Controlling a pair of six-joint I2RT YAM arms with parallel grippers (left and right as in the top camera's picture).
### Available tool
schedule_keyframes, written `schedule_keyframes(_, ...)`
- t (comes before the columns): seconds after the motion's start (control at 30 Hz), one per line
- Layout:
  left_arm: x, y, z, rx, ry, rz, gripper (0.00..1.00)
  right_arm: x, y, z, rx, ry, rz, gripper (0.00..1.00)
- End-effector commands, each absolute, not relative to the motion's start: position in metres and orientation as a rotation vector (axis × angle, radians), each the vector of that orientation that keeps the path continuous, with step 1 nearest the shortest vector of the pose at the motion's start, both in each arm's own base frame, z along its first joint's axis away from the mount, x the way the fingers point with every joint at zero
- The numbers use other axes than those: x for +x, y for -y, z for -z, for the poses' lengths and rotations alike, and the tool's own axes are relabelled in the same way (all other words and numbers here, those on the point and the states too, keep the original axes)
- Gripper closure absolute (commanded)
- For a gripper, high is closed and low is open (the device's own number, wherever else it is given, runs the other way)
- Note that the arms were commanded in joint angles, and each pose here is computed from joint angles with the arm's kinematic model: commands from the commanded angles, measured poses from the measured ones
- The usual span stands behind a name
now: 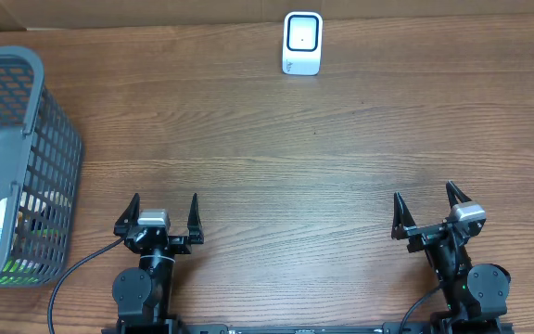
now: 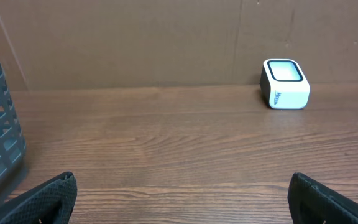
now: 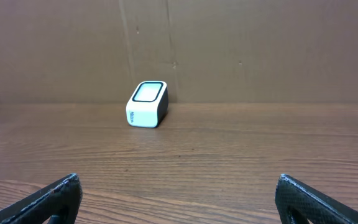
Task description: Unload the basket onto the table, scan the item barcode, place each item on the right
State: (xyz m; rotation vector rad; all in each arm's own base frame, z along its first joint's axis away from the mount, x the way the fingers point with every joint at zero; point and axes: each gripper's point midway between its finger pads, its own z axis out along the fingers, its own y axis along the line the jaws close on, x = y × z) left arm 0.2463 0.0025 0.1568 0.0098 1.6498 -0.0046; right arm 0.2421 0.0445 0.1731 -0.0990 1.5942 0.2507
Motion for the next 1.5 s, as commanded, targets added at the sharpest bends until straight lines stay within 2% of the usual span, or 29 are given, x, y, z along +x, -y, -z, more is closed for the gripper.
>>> schedule_keyframes(0.0, 0.246, -0.004, -0.156, 0.013, -1.645, -0.013, 0.00, 0.242, -0.045, -0.172, -0.098, -1.586, -0.248, 0.00)
schedule_keyframes(0.57, 0.246, -0.006, -0.157, 0.007, -1.642, -0.025, 0.00, 0.242, -0.047, -0.173, -0.104, -1.584, -0.261, 0.00)
schedule_keyframes(0.77, 0.247, -0.007, -0.177, 0.006, -1.566, -0.031, 0.00, 0.236, -0.062, -0.180, -0.150, -1.572, -0.363, 0.00)
schedule_keyframes(1.13, 0.246, -0.004, -0.244, 0.020, -1.510, -0.021, 0.00, 0.222, -0.062, -0.241, -0.147, -1.515, -0.376, 0.00)
schedule_keyframes(1.47, 0.280, 0.018, -0.324, 0.123, -1.638, 0.100, 0.01, 0.211, -0.067, -0.326, -0.188, -1.507, -0.396, 0.00)
